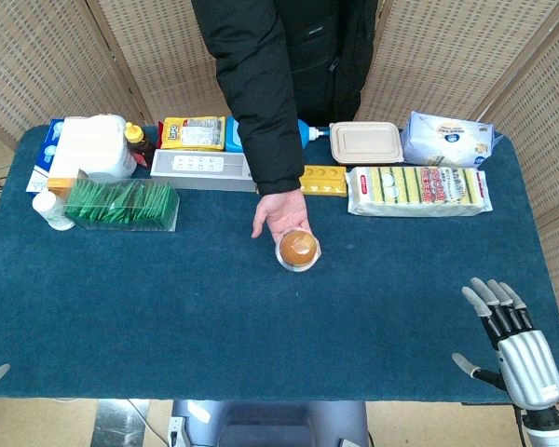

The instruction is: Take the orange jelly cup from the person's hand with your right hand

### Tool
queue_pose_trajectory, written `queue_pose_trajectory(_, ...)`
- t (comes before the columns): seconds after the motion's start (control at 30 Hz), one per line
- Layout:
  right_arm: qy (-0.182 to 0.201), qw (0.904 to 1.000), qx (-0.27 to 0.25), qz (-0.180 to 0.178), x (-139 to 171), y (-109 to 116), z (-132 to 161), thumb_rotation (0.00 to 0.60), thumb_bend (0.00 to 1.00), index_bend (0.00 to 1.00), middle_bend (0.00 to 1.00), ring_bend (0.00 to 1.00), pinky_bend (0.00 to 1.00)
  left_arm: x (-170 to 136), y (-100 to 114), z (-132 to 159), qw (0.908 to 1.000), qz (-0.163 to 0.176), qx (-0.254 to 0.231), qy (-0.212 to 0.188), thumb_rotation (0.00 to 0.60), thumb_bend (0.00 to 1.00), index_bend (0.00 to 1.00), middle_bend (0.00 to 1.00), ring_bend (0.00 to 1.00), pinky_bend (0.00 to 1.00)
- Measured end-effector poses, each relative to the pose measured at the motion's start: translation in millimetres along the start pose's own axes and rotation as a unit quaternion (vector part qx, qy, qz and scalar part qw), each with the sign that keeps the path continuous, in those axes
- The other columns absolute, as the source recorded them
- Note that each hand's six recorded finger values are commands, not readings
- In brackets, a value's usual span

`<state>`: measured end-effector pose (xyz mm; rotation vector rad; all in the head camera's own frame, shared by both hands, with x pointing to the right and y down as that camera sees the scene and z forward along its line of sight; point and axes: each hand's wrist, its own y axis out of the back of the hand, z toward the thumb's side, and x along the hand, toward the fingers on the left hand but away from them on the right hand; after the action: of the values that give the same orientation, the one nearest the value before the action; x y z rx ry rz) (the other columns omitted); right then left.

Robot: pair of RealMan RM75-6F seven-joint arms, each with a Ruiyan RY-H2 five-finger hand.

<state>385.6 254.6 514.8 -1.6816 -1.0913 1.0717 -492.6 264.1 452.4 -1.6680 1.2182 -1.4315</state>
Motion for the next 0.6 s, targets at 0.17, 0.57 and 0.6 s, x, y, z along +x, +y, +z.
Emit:
queue_pose_trajectory(0.17, 0.003, 1.0, 0.001, 0.001, -0.2, -0.7, 1.1, 0.6, 0.0, 0.0, 0.0, 0.0, 0.08, -0.7, 0.9, -0.6, 1.0, 0.001, -0.001, 0.001, 0.6, 0.06, 0.0, 0.0, 0.0, 0.0)
queue_pose_trajectory(0.57, 0.082, 0.9957, -0.036, 0.024, -57.3, -13.3, 40.0, 0.6, 0.14, 0.07, 0.07, 0.03, 0.19, 4.6, -3.0, 1.8, 1.0, -0.004, 0.004, 0.005, 0.6, 0.06, 0.0, 0.0, 0.0, 0.0)
queue_pose_trajectory(0.6, 0.091, 0.9947, -0.041, 0.025, -66.5, -12.9, 46.5, 0.6, 0.15, 0.09, 0.09, 0.05, 0.22, 5.7, -3.7, 2.1, 1.0, -0.005, 0.005, 0.006, 0.6, 0.06, 0.0, 0.0, 0.0, 0.0)
